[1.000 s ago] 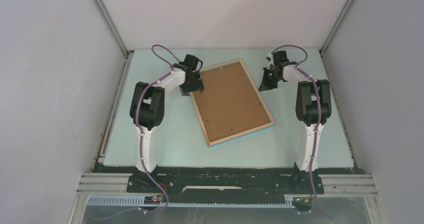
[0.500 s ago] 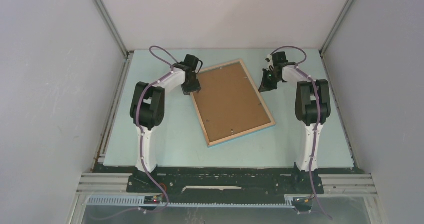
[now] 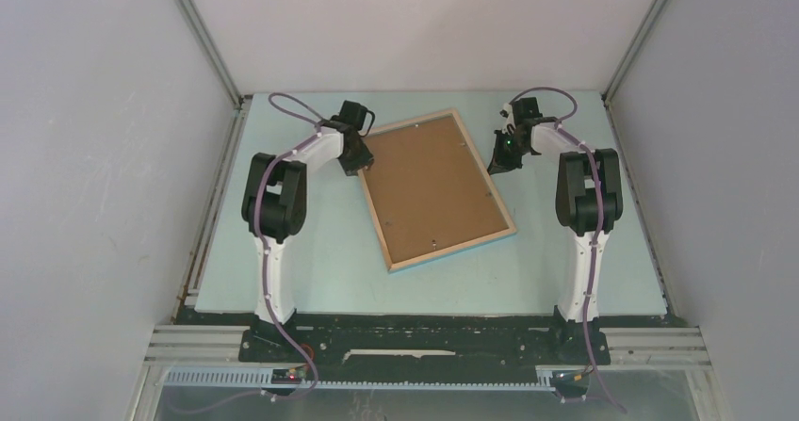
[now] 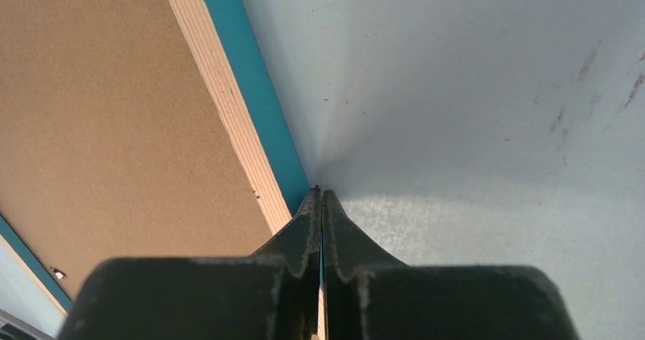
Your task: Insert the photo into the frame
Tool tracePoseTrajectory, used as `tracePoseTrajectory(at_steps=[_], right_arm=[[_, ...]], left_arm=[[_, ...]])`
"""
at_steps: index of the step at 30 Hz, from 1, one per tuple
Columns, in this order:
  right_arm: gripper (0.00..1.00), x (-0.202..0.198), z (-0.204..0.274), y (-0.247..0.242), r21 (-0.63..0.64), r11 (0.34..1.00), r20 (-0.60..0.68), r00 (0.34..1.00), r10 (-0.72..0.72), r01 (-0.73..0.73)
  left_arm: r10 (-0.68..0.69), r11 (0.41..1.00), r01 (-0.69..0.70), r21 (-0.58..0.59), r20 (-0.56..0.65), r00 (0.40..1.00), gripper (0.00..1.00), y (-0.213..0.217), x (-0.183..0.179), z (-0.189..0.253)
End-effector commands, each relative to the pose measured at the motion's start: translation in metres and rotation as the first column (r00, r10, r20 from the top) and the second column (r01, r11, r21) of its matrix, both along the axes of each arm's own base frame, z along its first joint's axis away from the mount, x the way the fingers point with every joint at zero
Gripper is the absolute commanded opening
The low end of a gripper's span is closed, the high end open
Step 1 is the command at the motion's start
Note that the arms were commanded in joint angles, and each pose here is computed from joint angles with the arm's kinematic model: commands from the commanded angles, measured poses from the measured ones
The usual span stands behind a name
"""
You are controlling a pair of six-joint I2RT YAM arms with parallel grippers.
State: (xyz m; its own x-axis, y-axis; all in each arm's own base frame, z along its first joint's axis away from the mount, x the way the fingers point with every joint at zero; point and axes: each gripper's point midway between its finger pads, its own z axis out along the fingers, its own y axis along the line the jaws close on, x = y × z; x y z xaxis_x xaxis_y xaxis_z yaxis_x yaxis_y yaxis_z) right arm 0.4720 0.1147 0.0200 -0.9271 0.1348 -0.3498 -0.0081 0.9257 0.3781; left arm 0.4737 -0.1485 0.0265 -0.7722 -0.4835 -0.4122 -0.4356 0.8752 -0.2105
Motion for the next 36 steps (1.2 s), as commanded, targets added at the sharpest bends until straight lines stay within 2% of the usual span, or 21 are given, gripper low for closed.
tracePoseTrajectory(at_steps=[1, 8, 13, 17, 20, 22, 25, 27, 29, 33, 36], right_arm=[[0.00, 0.006, 0.009, 0.006, 0.014, 1.000, 0.018, 1.000, 0.010, -0.011], [0.00, 0.004, 0.008, 0.006, 0.019, 1.000, 0.015, 1.000, 0.012, -0.012], [0.00, 0.005, 0.010, 0.009, 0.026, 1.000, 0.020, 1.000, 0.016, -0.016], [0.00, 0.005, 0.011, 0.008, 0.026, 1.000, 0.023, 1.000, 0.015, -0.016], [0.00, 0.005, 0.010, 0.009, 0.027, 0.999, 0.020, 1.000, 0.017, -0.017], [0.00, 0.005, 0.010, 0.009, 0.029, 0.999, 0.020, 1.000, 0.017, -0.018], [0.00, 0.005, 0.010, 0.009, 0.033, 0.999, 0.020, 1.000, 0.018, -0.019], [0.00, 0.005, 0.011, 0.009, 0.036, 0.999, 0.022, 1.000, 0.019, -0.020], [0.00, 0.005, 0.012, 0.009, 0.039, 0.999, 0.023, 1.000, 0.018, -0.019], [0.00, 0.006, 0.013, 0.009, 0.041, 0.999, 0.024, 1.000, 0.016, -0.017], [0.00, 0.005, 0.012, 0.008, 0.040, 0.999, 0.022, 1.000, 0.014, -0.015]], left_arm=[[0.145, 0.989, -0.146, 0.007, 0.055, 0.988, 0.44, 0.020, 0.013, -0.005], [0.304, 0.953, -0.303, -0.025, 0.045, 0.952, 0.38, 0.031, 0.008, -0.005], [0.369, 0.929, -0.368, -0.035, 0.034, 0.929, 0.37, 0.039, 0.005, -0.001], [0.389, 0.921, -0.388, -0.045, 0.019, 0.921, 0.28, 0.040, 0.000, -0.001], [0.381, 0.921, -0.378, -0.092, 0.011, 0.925, 0.18, 0.035, -0.001, -0.001], [0.367, 0.926, -0.364, -0.101, 0.012, 0.930, 0.20, 0.035, -0.001, 0.002], [0.318, 0.945, -0.313, -0.097, 0.040, 0.947, 0.15, 0.034, 0.002, 0.013], [0.259, 0.962, -0.252, -0.103, 0.066, 0.964, 0.16, 0.032, 0.005, 0.023], [0.215, 0.974, -0.207, -0.097, 0.085, 0.973, 0.22, 0.032, 0.006, 0.033], [0.135, 0.990, -0.127, -0.065, 0.132, 0.982, 0.42, 0.035, 0.004, 0.052], [0.096, 0.995, -0.089, -0.051, 0.160, 0.982, 0.65, 0.037, 0.000, 0.067]])
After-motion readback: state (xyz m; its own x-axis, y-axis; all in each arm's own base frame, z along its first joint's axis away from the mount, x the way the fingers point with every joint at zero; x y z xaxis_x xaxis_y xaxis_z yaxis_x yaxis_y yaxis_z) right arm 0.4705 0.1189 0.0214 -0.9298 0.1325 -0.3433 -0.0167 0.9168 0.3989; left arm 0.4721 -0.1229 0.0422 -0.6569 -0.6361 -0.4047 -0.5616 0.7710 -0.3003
